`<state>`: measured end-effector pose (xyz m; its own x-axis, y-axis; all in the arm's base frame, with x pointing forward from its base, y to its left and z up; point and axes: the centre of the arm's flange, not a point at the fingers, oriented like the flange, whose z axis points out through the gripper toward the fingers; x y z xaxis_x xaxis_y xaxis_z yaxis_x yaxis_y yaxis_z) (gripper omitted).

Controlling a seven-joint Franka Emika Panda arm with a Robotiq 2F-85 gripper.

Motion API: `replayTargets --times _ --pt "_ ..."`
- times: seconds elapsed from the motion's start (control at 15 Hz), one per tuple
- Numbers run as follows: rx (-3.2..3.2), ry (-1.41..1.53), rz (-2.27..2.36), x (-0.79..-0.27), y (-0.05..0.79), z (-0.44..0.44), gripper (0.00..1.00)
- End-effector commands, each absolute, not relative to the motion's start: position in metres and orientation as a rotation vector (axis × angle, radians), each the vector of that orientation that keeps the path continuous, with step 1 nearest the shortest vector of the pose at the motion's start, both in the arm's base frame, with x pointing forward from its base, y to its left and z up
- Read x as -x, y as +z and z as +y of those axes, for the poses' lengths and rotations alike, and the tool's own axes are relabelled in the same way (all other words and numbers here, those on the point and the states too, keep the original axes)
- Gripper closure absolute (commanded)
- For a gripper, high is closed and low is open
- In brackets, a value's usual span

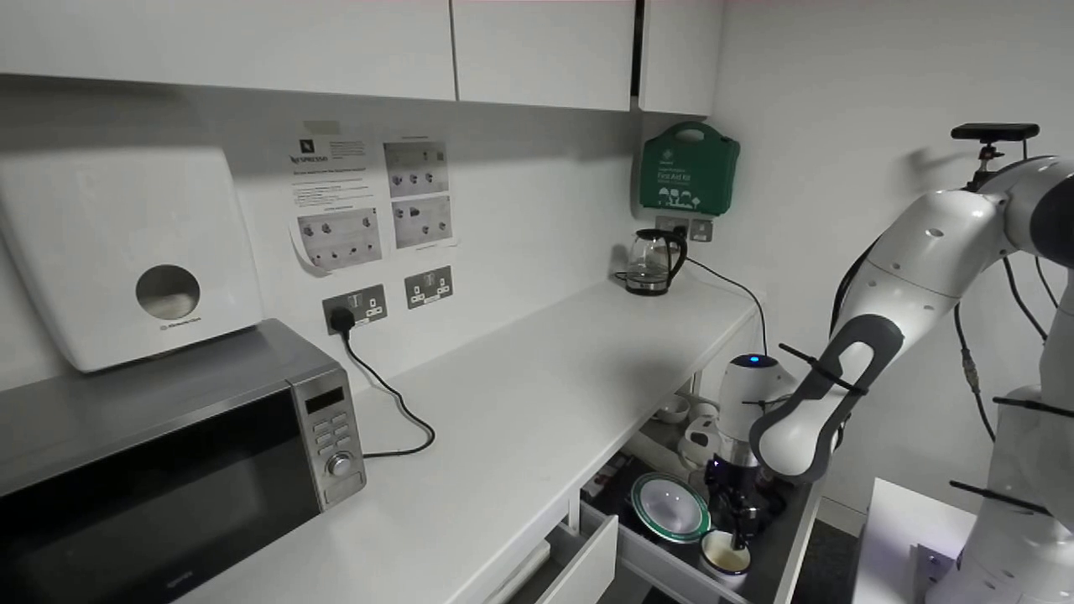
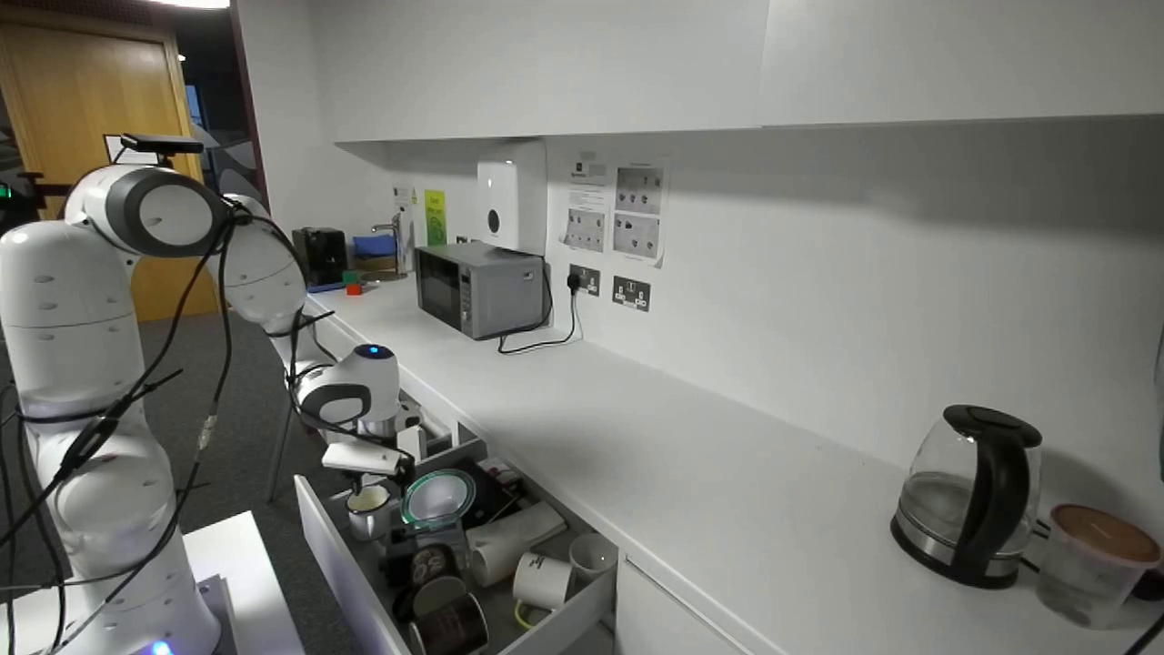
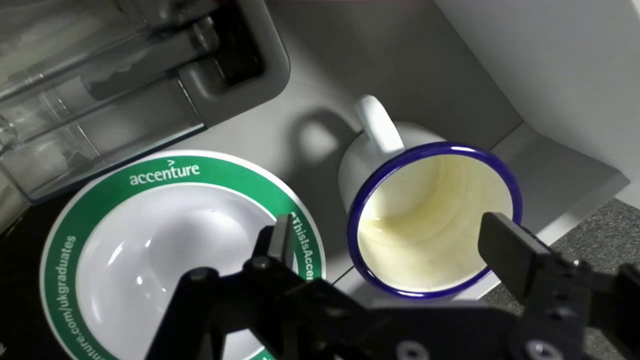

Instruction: Open the drawer on the right, take three mugs out of the drawer and place them on the countertop

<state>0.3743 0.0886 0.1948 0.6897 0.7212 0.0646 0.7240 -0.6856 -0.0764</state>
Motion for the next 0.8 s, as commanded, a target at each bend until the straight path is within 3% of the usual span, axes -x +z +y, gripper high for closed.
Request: replayTargets --times 0.0,0.73 --pt "2.757 -0.079 -1.26 -0.384 0.183 0.081 0.0" --pt "2.734 -0.065 -1.253 -0.412 0.157 0.084 0.0"
